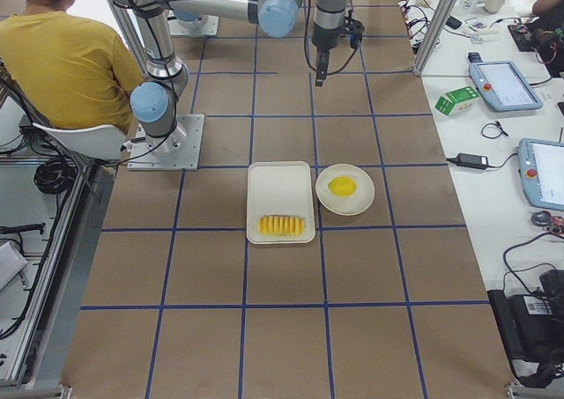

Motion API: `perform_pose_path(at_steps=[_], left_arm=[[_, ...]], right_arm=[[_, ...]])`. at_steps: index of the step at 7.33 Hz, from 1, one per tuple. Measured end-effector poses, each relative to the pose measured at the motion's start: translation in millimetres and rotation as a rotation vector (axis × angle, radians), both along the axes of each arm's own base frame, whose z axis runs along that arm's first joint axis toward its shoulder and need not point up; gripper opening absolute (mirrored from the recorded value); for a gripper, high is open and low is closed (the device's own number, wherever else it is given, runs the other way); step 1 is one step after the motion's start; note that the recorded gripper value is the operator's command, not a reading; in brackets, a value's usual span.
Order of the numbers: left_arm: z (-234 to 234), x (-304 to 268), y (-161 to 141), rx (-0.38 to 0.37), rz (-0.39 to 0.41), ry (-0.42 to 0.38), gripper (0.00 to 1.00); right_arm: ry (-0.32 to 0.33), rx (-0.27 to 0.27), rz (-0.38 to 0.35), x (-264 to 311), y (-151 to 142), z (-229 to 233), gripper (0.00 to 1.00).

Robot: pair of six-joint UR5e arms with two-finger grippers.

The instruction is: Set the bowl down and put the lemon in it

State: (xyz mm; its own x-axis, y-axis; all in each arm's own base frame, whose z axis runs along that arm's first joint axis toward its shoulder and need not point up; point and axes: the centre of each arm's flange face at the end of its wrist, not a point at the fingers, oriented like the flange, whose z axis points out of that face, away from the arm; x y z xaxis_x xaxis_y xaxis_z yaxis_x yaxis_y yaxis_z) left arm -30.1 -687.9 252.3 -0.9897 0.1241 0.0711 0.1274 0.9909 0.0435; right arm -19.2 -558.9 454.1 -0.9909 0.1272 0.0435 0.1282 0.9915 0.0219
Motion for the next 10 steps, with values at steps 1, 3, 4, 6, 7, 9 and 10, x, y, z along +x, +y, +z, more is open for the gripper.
perform_pose_path(at_steps=[1, 3, 4, 6, 7, 9, 10], left_arm=[[-24.2, 0.7, -9.5, -0.014, 0.002, 0.020, 1.00], [-43.4, 1.5, -16.0, -0.021, 0.013, 0.042, 0.53], [-45.9, 3.9, -16.8, -0.020, 0.025, 0.042, 0.30], [-47.2, 6.3, -16.4, -0.014, 0.037, 0.043, 0.00], [-46.4, 6.8, -16.1, -0.013, 0.039, 0.045, 0.00], [-37.7, 7.9, -17.3, -0.025, 0.042, 0.042, 0.00], [-29.4, 6.2, -17.5, -0.030, 0.057, 0.042, 0.00]], right_arm=[[-0.002, 0.002, -0.011, -39.8, -13.4, -19.5, 1.00], [-0.007, 0.019, 0.045, -93.2, -39.5, -69.3, 1.00], [-0.008, 0.036, 0.066, -116.8, -50.3, -98.5, 1.00], [0.005, 0.082, 0.099, -156.7, -65.3, -155.1, 1.00], [0.032, 0.089, 0.115, -168.4, -72.7, -175.4, 1.00], [0.085, 0.087, 0.124, -181.9, -84.8, -207.2, 1.00], [0.084, 0.092, 0.120, -184.2, -88.4, -220.4, 1.00]])
